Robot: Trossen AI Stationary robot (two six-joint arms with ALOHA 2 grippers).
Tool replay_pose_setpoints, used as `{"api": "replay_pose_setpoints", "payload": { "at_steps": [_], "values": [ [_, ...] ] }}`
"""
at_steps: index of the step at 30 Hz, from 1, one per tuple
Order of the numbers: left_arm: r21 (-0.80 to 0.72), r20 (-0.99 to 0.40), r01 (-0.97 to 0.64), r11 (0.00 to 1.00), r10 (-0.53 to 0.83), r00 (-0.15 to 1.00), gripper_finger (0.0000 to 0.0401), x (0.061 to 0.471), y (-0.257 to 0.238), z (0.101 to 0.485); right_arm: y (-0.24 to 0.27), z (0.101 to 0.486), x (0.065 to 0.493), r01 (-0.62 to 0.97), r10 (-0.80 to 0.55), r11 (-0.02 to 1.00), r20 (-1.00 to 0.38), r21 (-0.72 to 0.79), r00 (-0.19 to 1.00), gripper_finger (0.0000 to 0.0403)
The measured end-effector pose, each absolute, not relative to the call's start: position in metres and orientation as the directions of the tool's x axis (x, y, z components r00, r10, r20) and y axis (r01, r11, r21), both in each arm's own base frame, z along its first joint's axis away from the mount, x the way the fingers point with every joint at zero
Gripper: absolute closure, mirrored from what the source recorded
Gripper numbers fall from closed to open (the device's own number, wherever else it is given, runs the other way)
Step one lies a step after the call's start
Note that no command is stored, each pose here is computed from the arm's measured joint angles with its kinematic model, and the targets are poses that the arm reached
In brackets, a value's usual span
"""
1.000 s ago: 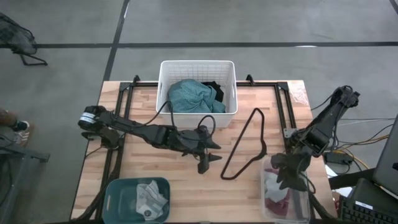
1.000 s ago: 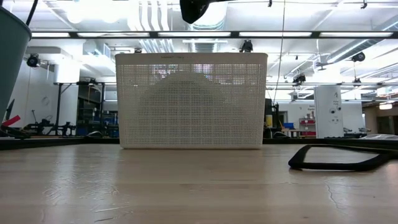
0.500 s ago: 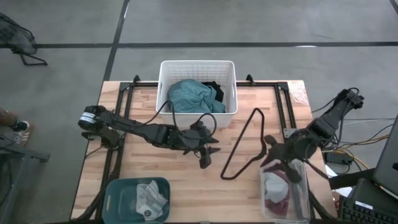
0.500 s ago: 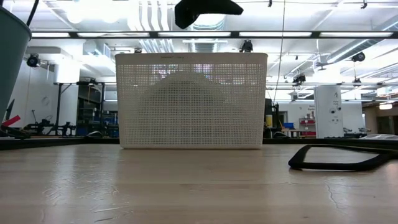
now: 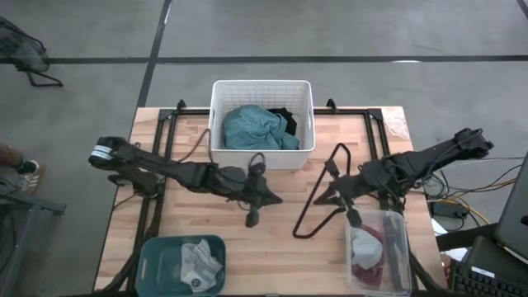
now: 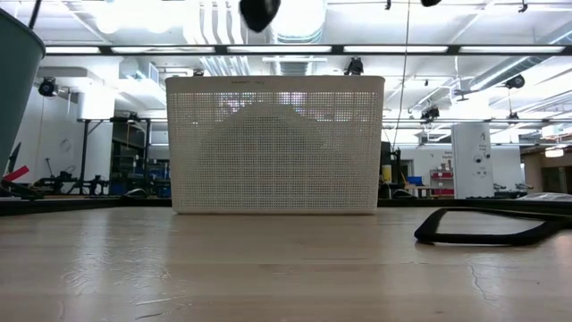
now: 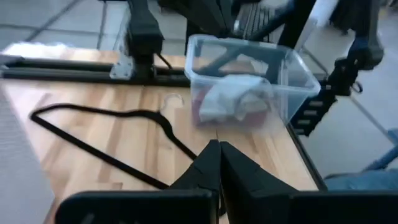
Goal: Pick & Place Cloths
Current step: Return to Home Position
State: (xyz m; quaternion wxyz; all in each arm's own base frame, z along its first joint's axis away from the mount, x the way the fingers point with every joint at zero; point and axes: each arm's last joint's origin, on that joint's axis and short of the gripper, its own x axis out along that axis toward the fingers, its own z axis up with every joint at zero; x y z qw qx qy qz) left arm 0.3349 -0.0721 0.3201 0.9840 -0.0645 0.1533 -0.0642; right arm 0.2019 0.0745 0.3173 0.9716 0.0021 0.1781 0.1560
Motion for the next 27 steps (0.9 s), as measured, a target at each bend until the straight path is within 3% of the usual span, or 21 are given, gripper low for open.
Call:
{"api": "replay_pose_setpoints", "payload": {
  "at_steps": [13, 27],
  "values": [
    [-0.161, -0.042, 0.116, 0.980, -0.125, 0.991, 0.0394, 0.237, -0.047, 0.278, 0.060, 0.337, 0.172, -0.277, 0.263, 0.959, -0.176, -0.056, 0.949, 0.0394],
    [-0.194, 0.103, 0.115, 0.974, -0.096, 0.990, 0.0393, 0.157, -0.029, 0.248, 0.040, 0.301, 0.127, -0.219, 0.219, 0.972, -0.013, -0.081, 0.976, 0.0394]
  ]
}}
